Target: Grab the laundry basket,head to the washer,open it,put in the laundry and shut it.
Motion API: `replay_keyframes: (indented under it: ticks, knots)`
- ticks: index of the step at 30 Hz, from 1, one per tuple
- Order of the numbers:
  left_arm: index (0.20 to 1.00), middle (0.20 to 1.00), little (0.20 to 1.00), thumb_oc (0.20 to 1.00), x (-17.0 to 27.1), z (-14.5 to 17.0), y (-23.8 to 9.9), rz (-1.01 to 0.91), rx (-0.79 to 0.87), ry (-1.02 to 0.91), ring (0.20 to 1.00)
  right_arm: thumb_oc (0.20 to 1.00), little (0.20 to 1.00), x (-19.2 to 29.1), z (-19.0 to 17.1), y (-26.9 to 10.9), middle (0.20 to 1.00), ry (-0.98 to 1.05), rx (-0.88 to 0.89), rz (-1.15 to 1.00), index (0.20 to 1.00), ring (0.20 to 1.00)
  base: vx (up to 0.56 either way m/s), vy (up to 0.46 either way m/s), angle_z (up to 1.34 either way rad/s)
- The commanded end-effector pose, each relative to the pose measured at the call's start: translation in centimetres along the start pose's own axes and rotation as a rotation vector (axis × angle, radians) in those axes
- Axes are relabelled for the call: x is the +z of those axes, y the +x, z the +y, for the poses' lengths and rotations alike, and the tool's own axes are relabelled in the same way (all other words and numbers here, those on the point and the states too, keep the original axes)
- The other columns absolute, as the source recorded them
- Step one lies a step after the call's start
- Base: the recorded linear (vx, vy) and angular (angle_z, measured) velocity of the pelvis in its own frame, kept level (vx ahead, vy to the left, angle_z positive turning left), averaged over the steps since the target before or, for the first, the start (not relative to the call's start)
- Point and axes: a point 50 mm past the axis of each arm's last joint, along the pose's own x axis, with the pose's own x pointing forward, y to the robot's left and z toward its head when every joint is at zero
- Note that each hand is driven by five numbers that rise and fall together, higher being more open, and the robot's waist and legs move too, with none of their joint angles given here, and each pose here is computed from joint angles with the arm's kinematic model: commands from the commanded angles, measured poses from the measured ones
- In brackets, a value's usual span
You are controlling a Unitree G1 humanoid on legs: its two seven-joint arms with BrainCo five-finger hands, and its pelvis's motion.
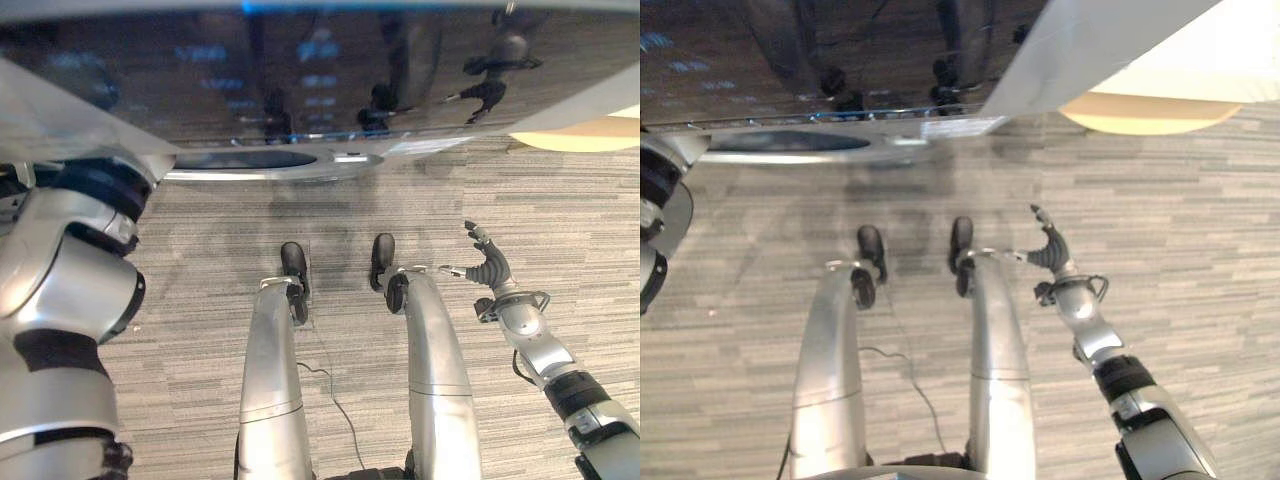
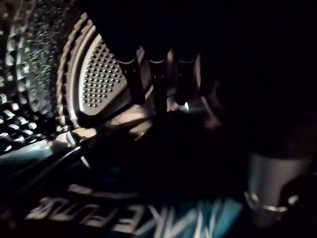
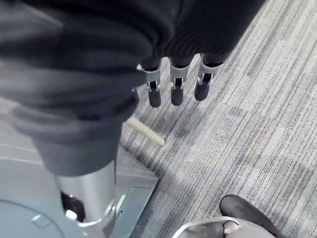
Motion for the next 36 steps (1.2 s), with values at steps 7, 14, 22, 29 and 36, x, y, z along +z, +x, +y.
replay_keyframes:
  ticks: [7, 14, 22, 29, 36]
  knots:
    - [1.000, 1.000, 1.000, 1.000, -6.1, -13.9, -15.7, 0.438, -0.381, -0.609, 1.000, 1.000, 1.000, -7.6, 3.2, -5.1, 1.000, -0.010, 0.070, 0.362, 1.000, 1.000, 0.02, -0.003, 0.04]
    - [1.000, 1.000, 1.000, 1.000, -7.3, -17.9, -30.2, 0.717, -0.647, -0.783, 1.000, 1.000, 1.000, -10.9, 2.3, -7.8, 1.000, -0.032, 0.068, 0.535, 1.000, 1.000, 0.16, 0.004, -0.02]
    - [1.000, 1.000, 1.000, 1.000, -7.9, -18.7, -42.7, 1.011, -0.921, -0.727, 1.000, 1.000, 1.000, -14.6, 2.8, -12.4, 1.000, -0.028, 0.115, 0.746, 1.000, 1.000, 0.18, -0.036, -0.01]
    - [1.000, 1.000, 1.000, 1.000, -8.7, -18.3, -46.7, 1.143, -1.002, -0.664, 1.000, 1.000, 1.000, -16.7, 3.8, -15.9, 1.000, -0.009, 0.140, 0.905, 1.000, 1.000, 0.12, -0.019, 0.00]
    - [1.000, 1.000, 1.000, 1.000, -8.5, -18.4, -46.3, 1.129, -1.000, -0.663, 1.000, 1.000, 1.000, -16.9, 3.7, -16.1, 1.000, -0.022, 0.135, 0.914, 1.000, 1.000, -0.03, 0.016, -0.02]
